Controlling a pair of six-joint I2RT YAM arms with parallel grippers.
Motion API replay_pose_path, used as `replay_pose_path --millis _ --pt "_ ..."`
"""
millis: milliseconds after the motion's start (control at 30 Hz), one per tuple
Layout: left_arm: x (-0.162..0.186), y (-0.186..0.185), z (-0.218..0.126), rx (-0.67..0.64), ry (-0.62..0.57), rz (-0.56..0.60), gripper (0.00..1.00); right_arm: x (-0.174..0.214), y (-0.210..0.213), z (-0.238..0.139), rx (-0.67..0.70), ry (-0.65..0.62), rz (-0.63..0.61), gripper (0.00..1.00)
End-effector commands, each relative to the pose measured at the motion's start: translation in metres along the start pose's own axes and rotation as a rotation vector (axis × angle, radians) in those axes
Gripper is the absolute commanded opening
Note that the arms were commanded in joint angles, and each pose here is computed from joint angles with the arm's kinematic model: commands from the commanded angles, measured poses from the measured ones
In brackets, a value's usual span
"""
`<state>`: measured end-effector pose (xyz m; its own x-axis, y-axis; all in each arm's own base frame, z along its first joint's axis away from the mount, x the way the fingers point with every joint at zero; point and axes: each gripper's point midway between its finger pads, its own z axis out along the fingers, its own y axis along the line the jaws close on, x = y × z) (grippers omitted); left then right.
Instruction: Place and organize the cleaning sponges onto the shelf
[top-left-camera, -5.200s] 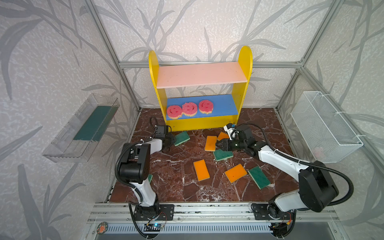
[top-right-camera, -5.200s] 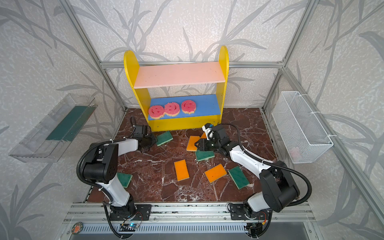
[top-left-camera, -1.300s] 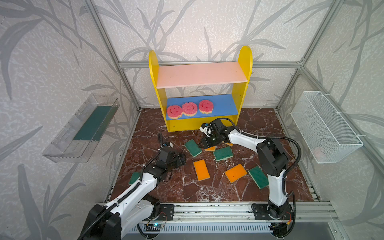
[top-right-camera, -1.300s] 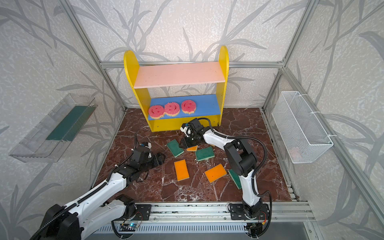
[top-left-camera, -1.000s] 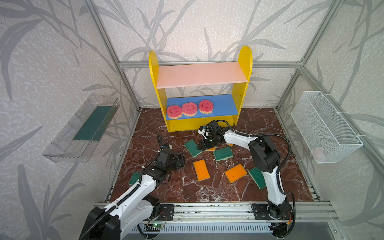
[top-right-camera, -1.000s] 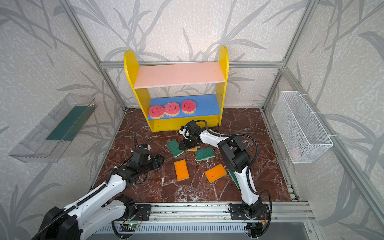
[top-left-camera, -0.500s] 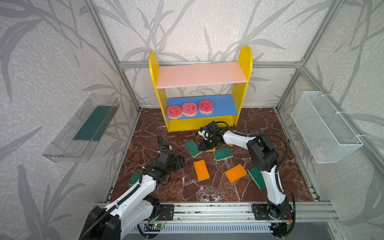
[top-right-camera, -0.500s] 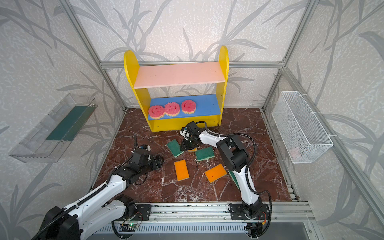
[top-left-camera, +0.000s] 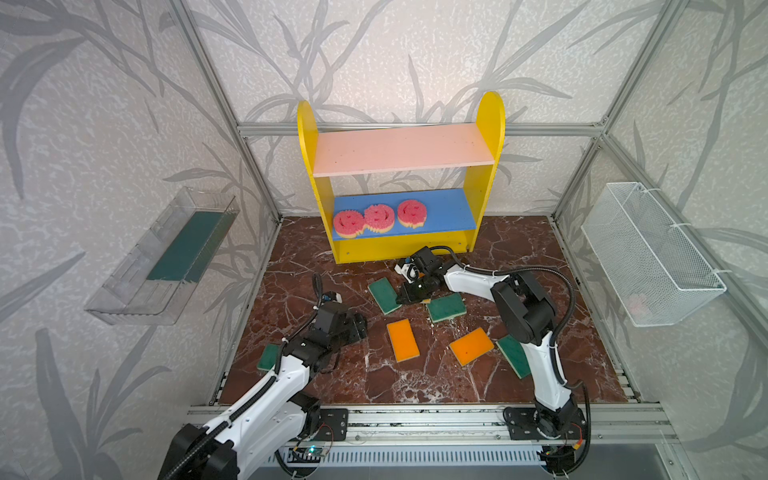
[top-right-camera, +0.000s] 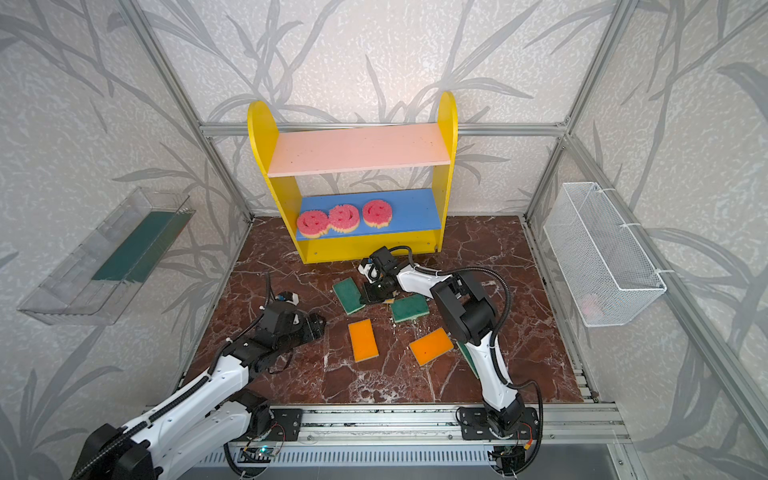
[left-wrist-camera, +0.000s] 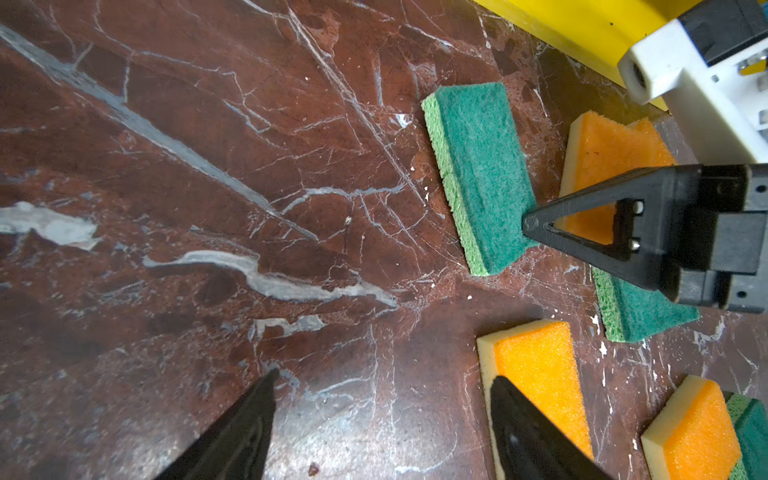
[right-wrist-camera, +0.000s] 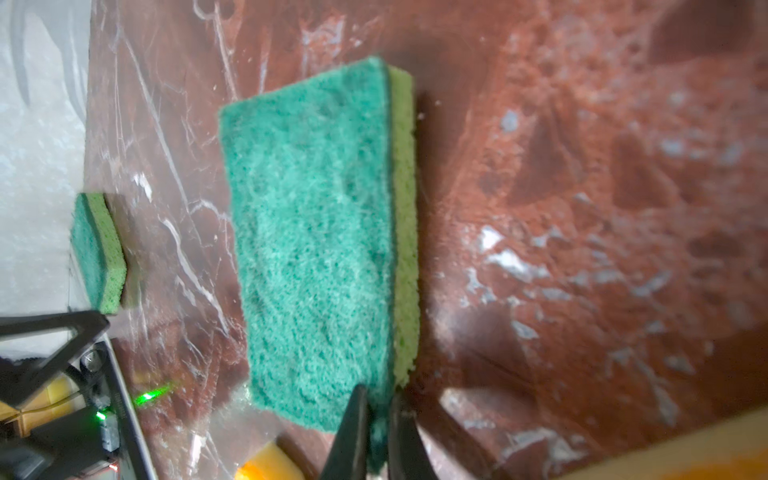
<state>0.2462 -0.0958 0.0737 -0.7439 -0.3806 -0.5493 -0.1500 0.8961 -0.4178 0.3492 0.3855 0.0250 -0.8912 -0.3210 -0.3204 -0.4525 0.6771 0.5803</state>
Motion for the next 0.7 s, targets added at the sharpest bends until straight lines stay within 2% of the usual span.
replay_pose_path --millis 0,200,467,667 --pt "0.001 0.007 -0.007 -0.021 -0.013 -0.025 0.82 0.008 0.004 -0.004 0.011 0.007 0.020 0.04" --pt "-0.003 0.006 -0.021 0.011 -0.056 -0.069 0.82 -0.013 0.022 -0.021 -0.038 -0.103 0.045 0.00" --pt "-0.005 -0.002 -0.045 0.107 -0.100 -0.168 0.82 -0.056 0.051 -0.031 -0.206 -0.294 0.158 0.00" --pt "-0.012 -0.016 -0.067 0.144 -0.084 -0.165 0.82 -0.092 0.056 -0.025 -0.267 -0.406 0.180 0.00"
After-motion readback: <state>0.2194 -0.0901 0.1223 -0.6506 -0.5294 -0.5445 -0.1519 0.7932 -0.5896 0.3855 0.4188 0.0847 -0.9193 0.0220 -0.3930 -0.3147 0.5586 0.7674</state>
